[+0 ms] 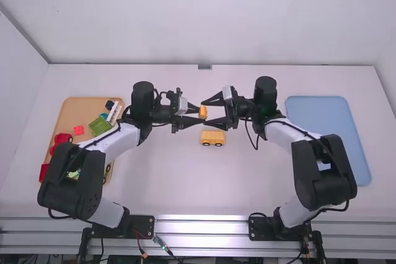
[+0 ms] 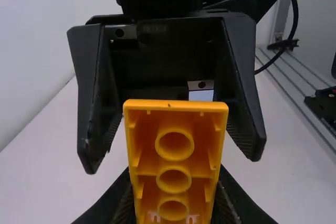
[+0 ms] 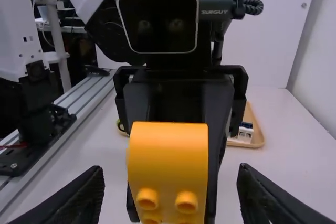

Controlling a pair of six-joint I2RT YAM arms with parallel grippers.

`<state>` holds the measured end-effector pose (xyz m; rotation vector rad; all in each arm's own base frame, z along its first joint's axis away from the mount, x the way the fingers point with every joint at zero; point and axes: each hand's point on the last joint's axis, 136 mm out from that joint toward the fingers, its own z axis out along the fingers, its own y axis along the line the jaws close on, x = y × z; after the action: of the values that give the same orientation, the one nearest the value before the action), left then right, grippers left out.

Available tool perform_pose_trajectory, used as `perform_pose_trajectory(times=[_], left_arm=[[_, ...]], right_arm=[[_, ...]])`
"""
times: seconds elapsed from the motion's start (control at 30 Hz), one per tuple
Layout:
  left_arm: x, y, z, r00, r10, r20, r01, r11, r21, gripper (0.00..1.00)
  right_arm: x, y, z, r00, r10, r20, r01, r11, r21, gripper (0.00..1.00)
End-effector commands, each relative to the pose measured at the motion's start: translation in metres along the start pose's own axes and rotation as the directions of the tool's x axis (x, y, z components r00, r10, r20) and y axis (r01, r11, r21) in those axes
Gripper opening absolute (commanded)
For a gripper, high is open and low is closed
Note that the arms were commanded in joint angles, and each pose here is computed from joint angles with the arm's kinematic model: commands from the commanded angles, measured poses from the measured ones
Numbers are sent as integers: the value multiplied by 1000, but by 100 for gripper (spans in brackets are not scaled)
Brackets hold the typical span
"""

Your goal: Assemble lego blocks to make yellow taxi

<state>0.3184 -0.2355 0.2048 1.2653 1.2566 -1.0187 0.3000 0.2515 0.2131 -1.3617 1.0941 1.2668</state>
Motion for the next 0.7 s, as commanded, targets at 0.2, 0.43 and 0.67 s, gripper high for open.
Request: perform_pose_trajectory(times=[0.2, 0.43, 0.67], left_arm=[[7, -7, 1, 1000, 14, -4, -14, 1000, 27, 2], [9, -8, 0, 1000, 25, -4, -25, 999, 25, 2], [13, -4, 3, 999, 17, -27, -18, 1000, -7, 2]], right_arm=[[-8, 0, 1, 1000, -29, 3, 29, 1000, -3, 61], [-7, -2, 3, 1000, -23, -3, 23, 1000, 14, 60], [-2, -7, 14, 1000, -5, -22, 6, 999, 54, 59]])
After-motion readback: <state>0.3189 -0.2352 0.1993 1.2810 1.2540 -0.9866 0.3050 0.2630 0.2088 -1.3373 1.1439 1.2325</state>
